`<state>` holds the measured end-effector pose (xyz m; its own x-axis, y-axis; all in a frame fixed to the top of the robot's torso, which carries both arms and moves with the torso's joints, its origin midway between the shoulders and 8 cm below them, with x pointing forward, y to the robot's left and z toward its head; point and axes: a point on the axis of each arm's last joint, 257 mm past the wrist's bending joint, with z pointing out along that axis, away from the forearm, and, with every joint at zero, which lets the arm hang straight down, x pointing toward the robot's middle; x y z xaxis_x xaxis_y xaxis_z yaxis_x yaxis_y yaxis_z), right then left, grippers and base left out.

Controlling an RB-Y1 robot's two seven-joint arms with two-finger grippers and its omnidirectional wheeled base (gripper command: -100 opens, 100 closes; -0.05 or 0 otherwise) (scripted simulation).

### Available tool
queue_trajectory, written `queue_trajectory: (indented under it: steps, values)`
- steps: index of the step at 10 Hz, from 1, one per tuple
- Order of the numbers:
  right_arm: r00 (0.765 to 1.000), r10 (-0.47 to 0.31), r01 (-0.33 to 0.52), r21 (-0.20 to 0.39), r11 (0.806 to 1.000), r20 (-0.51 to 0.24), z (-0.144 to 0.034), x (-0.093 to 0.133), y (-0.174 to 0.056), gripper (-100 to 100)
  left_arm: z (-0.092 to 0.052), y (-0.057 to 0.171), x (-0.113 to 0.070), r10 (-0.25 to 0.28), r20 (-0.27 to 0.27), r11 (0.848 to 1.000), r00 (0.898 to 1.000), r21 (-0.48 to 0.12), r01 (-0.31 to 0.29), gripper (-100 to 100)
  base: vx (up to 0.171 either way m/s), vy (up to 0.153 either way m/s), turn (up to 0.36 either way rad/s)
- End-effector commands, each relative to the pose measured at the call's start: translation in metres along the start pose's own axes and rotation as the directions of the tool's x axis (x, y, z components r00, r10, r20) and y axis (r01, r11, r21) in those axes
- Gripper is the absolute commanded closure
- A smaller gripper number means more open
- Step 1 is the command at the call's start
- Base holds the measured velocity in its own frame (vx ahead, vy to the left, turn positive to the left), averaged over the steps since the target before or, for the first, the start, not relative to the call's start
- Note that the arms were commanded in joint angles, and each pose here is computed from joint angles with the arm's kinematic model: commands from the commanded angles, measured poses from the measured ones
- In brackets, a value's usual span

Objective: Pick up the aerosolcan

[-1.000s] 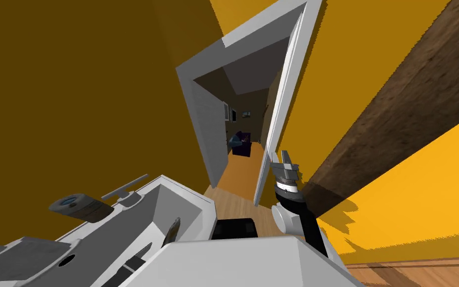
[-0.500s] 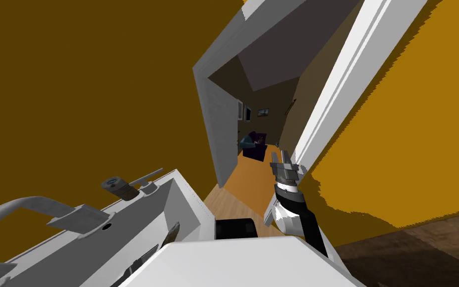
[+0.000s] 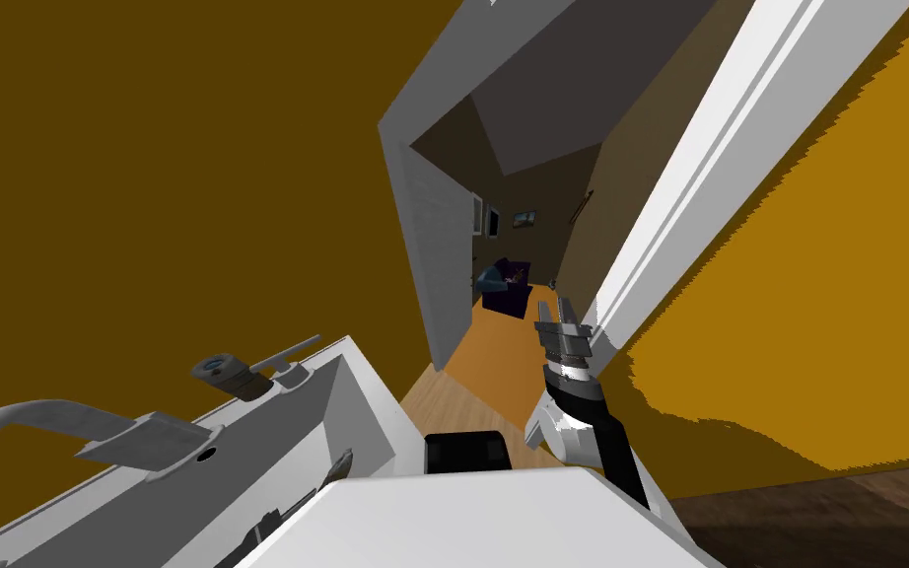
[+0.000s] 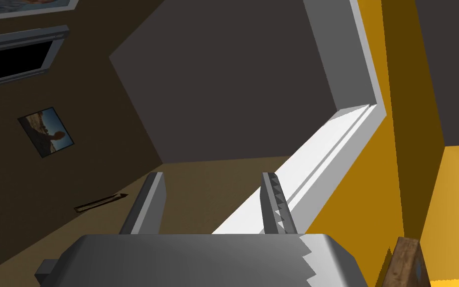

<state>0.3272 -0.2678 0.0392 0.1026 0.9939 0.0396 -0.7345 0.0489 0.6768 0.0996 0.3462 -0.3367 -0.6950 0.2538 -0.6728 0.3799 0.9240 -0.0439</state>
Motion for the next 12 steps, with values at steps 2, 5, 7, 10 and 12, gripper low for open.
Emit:
queue_trajectory:
  steps: [2,5,7,10,12]
  values:
    - [1.0,0.0,0.0,0.0,1.0,0.0,0.0,0.0,0.0,0,0.0,0.0,0.0,0.001,0.0,1.0,1.0,0.0,-0.001,0,0.0,0.0,0.0]
    - [1.0,0.0,0.0,0.0,1.0,0.0,0.0,0.0,0.0,0,0.0,0.017,-0.007,-0.122,0.02,0.988,0.992,-0.09,0.123,100,-0.184,0.05,-0.436]
    - [1.0,0.0,0.0,0.0,1.0,0.0,0.0,0.0,0.0,0,-0.001,0.029,-0.009,-0.181,0.036,0.973,0.983,-0.141,0.184,100,-0.183,0.047,-0.368]
    - [1.0,0.0,0.0,0.0,1.0,0.0,0.0,0.0,0.0,0,-0.005,0.046,-0.006,-0.242,0.043,0.945,0.969,-0.215,0.246,100,-0.171,0.011,-0.415]
    - [1.0,0.0,0.0,0.0,1.0,0.0,0.0,0.0,0.0,0,-0.008,0.059,-0.004,-0.301,0.062,0.913,0.952,-0.27,0.307,100,-0.198,0.007,-0.471]
